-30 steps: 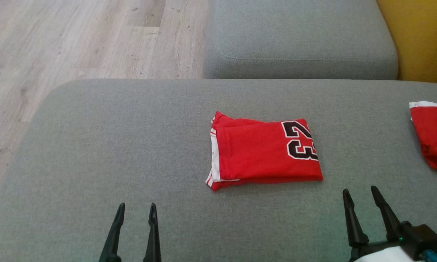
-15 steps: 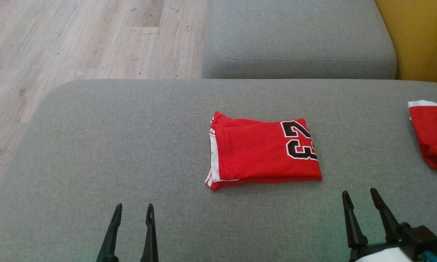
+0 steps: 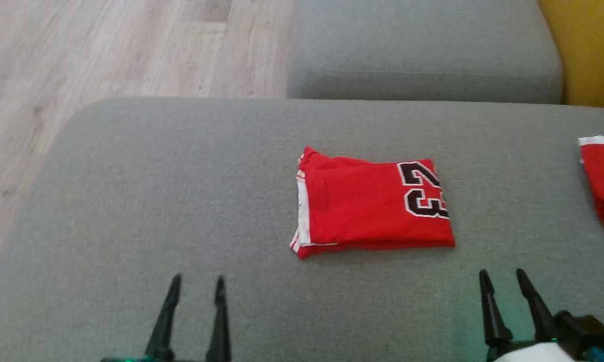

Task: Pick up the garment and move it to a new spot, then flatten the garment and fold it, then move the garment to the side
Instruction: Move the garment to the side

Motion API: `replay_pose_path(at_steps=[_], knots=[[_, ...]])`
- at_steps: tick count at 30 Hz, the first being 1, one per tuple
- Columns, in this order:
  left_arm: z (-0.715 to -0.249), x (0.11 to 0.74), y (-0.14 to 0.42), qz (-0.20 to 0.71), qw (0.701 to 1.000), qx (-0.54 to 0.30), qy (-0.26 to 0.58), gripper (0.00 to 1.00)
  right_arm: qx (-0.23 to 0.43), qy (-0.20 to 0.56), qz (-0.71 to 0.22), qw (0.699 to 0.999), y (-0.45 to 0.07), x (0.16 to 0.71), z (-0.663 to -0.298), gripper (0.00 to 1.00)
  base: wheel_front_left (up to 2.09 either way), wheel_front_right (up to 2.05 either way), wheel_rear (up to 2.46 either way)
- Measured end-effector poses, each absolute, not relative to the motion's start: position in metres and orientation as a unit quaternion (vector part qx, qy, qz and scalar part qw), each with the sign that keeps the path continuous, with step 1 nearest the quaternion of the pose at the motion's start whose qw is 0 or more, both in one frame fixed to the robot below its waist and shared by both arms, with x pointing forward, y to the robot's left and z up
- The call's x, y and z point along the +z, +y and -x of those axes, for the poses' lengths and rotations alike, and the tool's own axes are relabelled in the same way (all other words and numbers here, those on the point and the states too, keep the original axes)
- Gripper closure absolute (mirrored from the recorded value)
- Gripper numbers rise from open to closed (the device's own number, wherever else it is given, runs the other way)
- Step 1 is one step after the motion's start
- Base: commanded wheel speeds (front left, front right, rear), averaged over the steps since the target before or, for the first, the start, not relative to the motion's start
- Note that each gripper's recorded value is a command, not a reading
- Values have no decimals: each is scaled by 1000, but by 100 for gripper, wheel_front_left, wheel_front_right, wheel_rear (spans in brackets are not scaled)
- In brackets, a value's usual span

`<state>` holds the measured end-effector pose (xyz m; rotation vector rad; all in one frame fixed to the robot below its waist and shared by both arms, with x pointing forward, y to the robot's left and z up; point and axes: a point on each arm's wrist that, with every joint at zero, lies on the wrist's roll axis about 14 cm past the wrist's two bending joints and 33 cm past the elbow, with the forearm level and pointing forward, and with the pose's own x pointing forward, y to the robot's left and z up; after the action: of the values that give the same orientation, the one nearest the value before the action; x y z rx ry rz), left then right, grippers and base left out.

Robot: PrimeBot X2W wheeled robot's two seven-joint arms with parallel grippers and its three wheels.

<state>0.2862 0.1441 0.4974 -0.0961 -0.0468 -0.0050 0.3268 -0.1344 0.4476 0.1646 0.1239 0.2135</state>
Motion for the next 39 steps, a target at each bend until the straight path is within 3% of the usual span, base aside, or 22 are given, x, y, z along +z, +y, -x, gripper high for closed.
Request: replay_pose_path(at_steps=[3,10,14,18,19,20,21,28,39], knots=[[-293,512,138,56,997,-9,-45,0,119,86,-73,986,-131,434,-338,0,0,0,0],[-331,519,132,61,997,-16,-49,0,128,87,-71,985,-129,437,-436,0,0,0,0],[-342,515,133,57,997,-15,-42,0,140,136,-71,978,-120,416,-452,0,0,0,0],[-350,509,135,53,998,-11,-34,0,153,247,-72,954,-108,366,-444,0,0,0,0],[-351,508,136,50,998,-10,-33,0,159,258,-75,950,-103,361,-443,13,0,0,0],[-352,508,137,49,998,-9,-32,0,164,259,-81,948,-99,361,-446,61,0,0,0],[-353,508,137,48,998,-9,-33,0,167,259,-87,947,-96,362,-449,100,0,0,0],[-360,500,133,49,999,-11,-21,0,161,222,-76,959,-114,369,-464,100,0,0,0],[-403,481,96,74,994,-78,-6,0,13,157,50,986,-299,419,-517,100,0,0,0]])
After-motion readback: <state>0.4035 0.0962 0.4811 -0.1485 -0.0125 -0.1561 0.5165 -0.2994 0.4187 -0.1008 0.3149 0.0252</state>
